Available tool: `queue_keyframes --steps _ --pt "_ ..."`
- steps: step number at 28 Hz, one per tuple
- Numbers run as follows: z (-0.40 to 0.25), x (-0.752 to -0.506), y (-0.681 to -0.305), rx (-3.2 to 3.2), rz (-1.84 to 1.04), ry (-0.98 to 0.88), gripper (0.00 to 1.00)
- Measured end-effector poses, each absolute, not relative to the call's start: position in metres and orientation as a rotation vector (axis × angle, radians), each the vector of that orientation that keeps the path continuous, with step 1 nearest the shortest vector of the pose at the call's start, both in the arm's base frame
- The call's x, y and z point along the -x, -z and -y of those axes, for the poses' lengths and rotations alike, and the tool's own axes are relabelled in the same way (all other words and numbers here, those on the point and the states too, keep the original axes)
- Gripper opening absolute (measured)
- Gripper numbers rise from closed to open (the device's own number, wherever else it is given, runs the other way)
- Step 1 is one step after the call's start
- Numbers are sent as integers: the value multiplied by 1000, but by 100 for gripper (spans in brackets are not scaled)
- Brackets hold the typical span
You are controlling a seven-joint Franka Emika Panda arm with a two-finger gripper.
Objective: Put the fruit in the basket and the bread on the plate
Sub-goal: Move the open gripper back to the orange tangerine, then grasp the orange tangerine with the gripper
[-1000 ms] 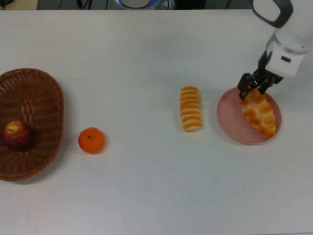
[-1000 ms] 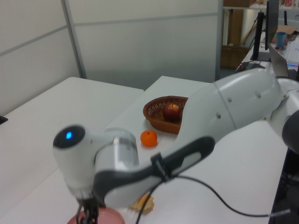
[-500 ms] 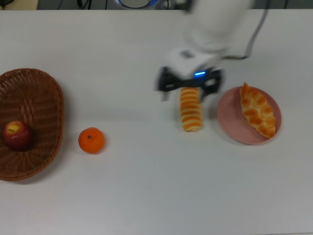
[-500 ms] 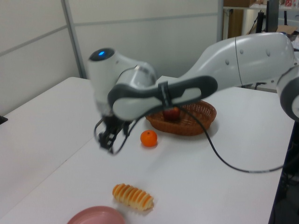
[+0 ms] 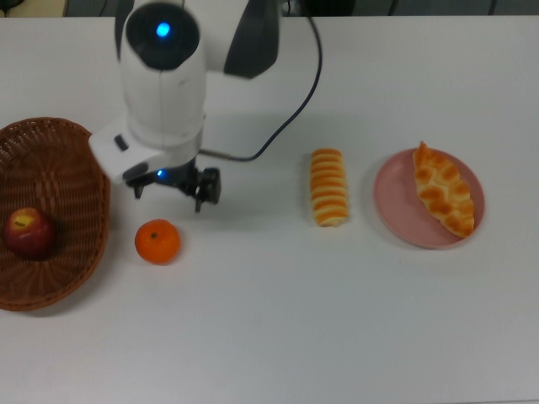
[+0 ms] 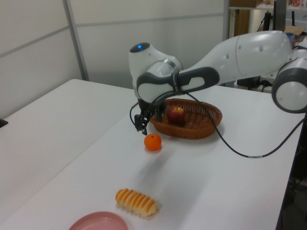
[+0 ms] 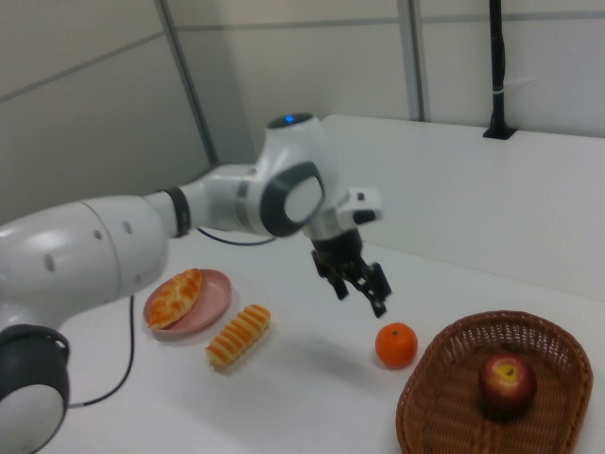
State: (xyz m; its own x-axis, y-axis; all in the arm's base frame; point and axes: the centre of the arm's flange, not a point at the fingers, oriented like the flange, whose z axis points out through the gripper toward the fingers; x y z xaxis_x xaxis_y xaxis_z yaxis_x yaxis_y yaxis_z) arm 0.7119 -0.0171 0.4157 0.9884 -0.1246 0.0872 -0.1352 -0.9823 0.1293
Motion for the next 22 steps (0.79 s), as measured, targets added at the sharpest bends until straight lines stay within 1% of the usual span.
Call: queue_keyframes --steps 3,8,17,22 --pt "31 -722 -389 -2990 199 -168 100" --pt "46 -730 -358 -2972 196 -184 100" --pt "56 -730 -347 -2938 168 -170 100" --pt "55 -730 -333 -2908 126 -141 100"
